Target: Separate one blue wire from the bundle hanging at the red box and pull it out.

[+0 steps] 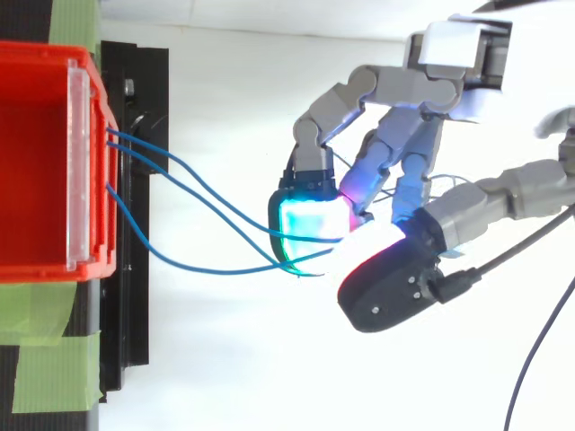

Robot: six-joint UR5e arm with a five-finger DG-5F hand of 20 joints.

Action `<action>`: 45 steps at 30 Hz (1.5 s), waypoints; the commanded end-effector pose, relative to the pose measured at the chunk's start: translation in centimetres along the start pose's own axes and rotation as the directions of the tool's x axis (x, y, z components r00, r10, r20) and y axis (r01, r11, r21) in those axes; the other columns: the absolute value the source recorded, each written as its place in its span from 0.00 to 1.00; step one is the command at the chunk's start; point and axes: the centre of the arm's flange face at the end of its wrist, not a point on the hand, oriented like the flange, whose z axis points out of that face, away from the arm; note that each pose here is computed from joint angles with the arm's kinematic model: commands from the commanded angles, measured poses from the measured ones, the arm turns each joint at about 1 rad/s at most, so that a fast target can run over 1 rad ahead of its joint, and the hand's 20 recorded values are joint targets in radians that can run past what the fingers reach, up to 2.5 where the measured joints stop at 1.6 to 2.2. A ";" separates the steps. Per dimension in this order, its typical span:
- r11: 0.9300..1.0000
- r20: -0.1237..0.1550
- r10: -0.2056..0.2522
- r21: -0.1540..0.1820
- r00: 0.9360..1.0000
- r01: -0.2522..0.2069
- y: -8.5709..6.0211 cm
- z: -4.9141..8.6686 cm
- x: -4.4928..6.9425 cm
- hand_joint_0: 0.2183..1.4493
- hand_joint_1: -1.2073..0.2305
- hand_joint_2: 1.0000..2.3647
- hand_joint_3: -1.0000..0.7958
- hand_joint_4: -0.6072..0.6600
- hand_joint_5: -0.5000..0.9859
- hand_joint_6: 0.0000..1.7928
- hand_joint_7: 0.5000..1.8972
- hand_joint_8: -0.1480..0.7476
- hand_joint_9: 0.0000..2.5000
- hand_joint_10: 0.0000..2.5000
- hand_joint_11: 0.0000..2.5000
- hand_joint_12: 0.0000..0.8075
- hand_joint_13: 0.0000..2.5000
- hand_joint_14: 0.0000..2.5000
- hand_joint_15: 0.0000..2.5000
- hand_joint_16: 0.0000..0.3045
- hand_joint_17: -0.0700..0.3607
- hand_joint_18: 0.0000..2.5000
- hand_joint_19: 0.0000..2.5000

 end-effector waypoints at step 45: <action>1.000 0.000 0.002 0.000 1.000 -0.002 0.0 0.0 0.0 0.32 0.19 0.02 0.47 0.68 0.18 0.52 0.35 0.60 0.37 0.01 0.44 0.52 0.61 0.00 0.57 0.19 0.47 0.35 0.22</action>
